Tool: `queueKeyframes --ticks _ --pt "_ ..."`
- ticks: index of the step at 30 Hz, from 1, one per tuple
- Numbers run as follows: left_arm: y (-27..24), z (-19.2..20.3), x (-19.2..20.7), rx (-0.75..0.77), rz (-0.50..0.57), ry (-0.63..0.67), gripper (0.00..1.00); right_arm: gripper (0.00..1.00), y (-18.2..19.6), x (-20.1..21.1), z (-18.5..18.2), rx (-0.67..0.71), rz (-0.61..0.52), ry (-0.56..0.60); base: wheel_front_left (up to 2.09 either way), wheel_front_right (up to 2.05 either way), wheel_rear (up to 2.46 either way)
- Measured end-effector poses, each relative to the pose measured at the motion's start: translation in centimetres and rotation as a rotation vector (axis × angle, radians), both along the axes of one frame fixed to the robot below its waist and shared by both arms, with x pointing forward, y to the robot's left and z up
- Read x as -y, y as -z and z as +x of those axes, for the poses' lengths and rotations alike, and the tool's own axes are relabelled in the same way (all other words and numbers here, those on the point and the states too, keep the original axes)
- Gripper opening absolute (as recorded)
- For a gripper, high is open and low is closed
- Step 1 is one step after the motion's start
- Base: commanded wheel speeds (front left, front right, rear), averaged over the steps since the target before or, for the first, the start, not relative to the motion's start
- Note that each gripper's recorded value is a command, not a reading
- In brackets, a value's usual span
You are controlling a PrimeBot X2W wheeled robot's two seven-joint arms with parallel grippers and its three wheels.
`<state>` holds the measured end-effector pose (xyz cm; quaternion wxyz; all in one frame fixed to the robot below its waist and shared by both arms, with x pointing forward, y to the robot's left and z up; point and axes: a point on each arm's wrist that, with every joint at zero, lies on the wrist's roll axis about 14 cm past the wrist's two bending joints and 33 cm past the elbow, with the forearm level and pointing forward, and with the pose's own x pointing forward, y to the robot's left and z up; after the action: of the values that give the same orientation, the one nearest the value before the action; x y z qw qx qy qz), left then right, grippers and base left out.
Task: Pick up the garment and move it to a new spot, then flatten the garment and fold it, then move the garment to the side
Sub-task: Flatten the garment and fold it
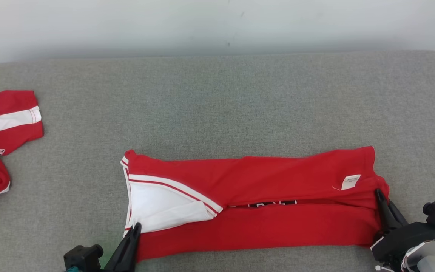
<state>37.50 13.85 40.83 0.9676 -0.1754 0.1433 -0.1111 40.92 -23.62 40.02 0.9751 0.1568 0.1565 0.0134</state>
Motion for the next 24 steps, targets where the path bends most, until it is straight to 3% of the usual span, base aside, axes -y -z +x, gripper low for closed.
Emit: queueKeyframes --ticks 1,2,12,24 --pt "-0.1 0.0 -0.1 0.005 0.007 -0.003 0.87 0.58 -0.1 0.0 0.0 0.003 0.001 0.002 0.0 0.0 0.0" --pt "-0.3 0.1 -0.1 0.013 0.011 -0.005 1.0 1.0 -0.3 0.1 0.0 0.008 0.002 0.005 0.0 0.0 0.0" --pt "-5.3 1.3 -3.0 0.2 0.081 -0.122 1.0 1.0 -3.3 1.0 0.1 0.112 0.002 0.039 0.0 0.0 0.0" --pt "-5.9 0.3 -6.1 0.229 0.125 -0.27 1.0 1.0 -0.7 0.5 1.0 0.013 -0.039 0.04 0.0 0.0 0.0"
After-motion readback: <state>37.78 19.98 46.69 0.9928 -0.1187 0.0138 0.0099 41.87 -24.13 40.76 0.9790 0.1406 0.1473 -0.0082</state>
